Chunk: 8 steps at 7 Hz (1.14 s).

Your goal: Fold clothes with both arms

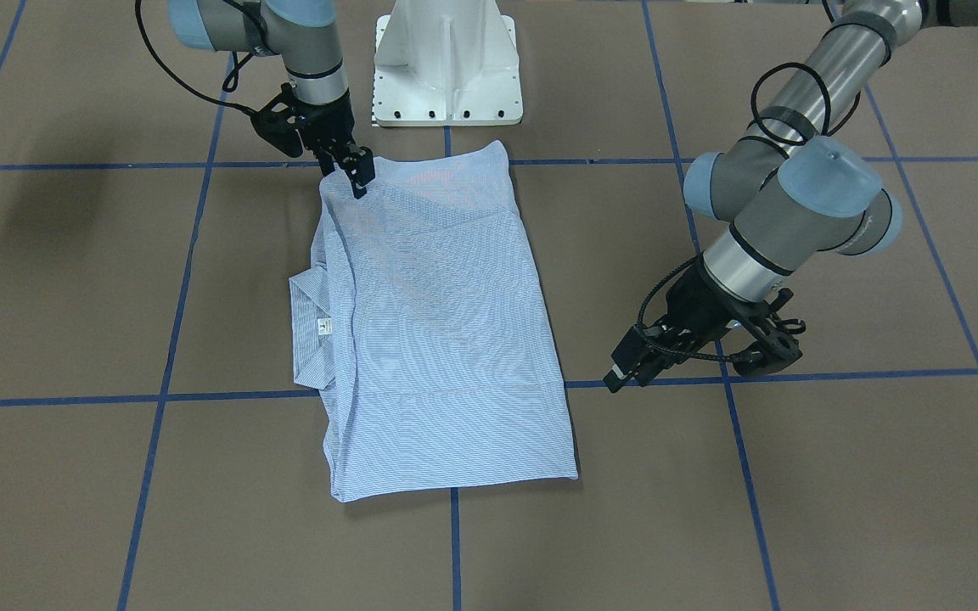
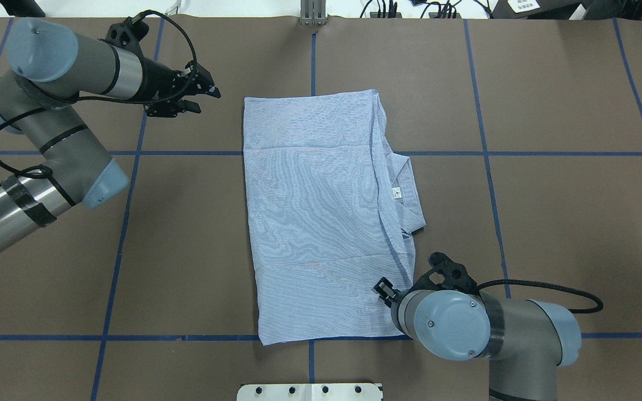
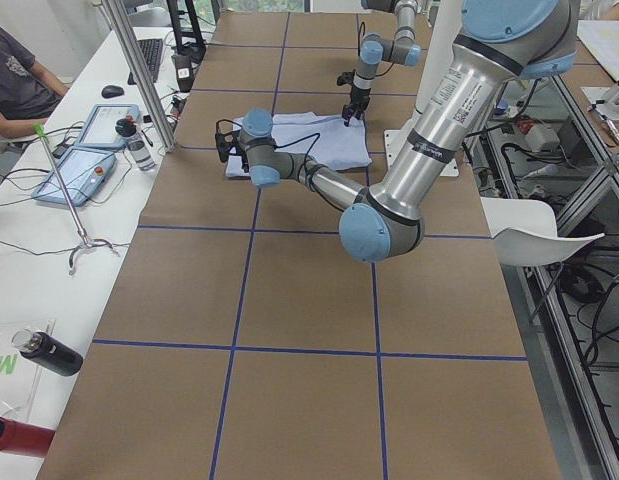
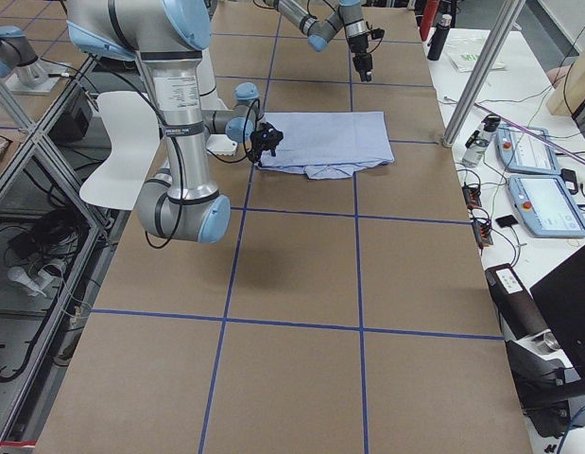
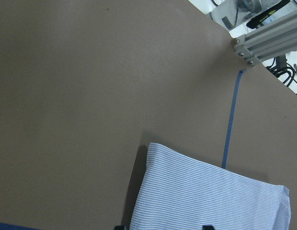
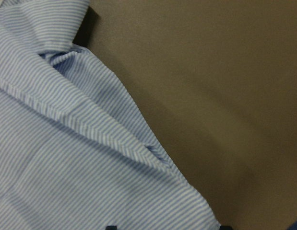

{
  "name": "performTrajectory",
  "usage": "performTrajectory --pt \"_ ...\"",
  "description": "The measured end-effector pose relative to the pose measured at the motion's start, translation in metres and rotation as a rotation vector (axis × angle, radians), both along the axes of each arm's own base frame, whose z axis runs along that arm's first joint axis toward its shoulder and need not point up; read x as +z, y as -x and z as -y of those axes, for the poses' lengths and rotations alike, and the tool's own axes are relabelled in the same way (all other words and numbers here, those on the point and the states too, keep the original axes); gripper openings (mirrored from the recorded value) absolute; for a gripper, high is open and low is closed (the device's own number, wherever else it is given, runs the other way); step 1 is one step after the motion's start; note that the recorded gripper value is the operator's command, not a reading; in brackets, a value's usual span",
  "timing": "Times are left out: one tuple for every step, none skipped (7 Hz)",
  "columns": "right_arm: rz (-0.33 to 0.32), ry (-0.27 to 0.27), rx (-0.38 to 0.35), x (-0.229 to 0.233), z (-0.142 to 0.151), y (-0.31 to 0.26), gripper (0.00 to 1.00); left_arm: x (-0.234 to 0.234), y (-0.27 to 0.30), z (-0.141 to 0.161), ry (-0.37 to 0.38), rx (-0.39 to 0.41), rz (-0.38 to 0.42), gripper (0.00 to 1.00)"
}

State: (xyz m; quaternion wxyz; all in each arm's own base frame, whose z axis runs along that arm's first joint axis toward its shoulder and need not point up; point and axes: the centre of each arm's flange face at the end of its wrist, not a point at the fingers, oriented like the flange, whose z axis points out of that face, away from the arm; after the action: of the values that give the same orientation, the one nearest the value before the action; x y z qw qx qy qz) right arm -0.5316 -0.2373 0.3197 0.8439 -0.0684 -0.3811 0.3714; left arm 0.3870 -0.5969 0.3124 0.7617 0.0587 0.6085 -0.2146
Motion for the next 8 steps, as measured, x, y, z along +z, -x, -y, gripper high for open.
performTrajectory --pt "-0.002 0.001 0.0 0.001 0.0001 0.0006 0.6 0.0 0.0005 0.0001 0.0 -0.001 0.0 0.61" --pt "-0.004 0.001 0.0 0.0017 0.0001 0.001 0.48 -0.0005 0.001 0.0001 -0.001 -0.001 -0.001 0.61" --pt "-0.004 0.001 0.0 0.002 0.0003 0.001 0.37 -0.0007 0.0013 0.0001 -0.001 -0.002 -0.001 0.61" --pt "-0.006 0.002 0.001 0.0027 0.0007 0.0009 0.28 -0.0009 0.0015 0.0002 -0.002 -0.002 -0.001 0.61" --pt "-0.008 0.002 0.002 0.0037 0.0009 0.0012 0.01 -0.0014 0.002 0.0002 -0.003 -0.002 -0.002 0.61" --pt "-0.008 0.003 0.003 0.0041 0.0013 0.0013 0.0 -0.0023 0.0029 0.0003 -0.004 -0.003 -0.003 0.61" --pt "-0.007 0.003 0.002 0.0034 0.0015 0.001 0.0 -0.0033 0.0039 0.0004 -0.005 -0.004 -0.005 0.61" --pt "-0.005 0.003 0.002 0.0024 0.0015 0.0007 0.0 -0.0047 0.0058 0.0009 -0.006 -0.006 -0.005 0.6"
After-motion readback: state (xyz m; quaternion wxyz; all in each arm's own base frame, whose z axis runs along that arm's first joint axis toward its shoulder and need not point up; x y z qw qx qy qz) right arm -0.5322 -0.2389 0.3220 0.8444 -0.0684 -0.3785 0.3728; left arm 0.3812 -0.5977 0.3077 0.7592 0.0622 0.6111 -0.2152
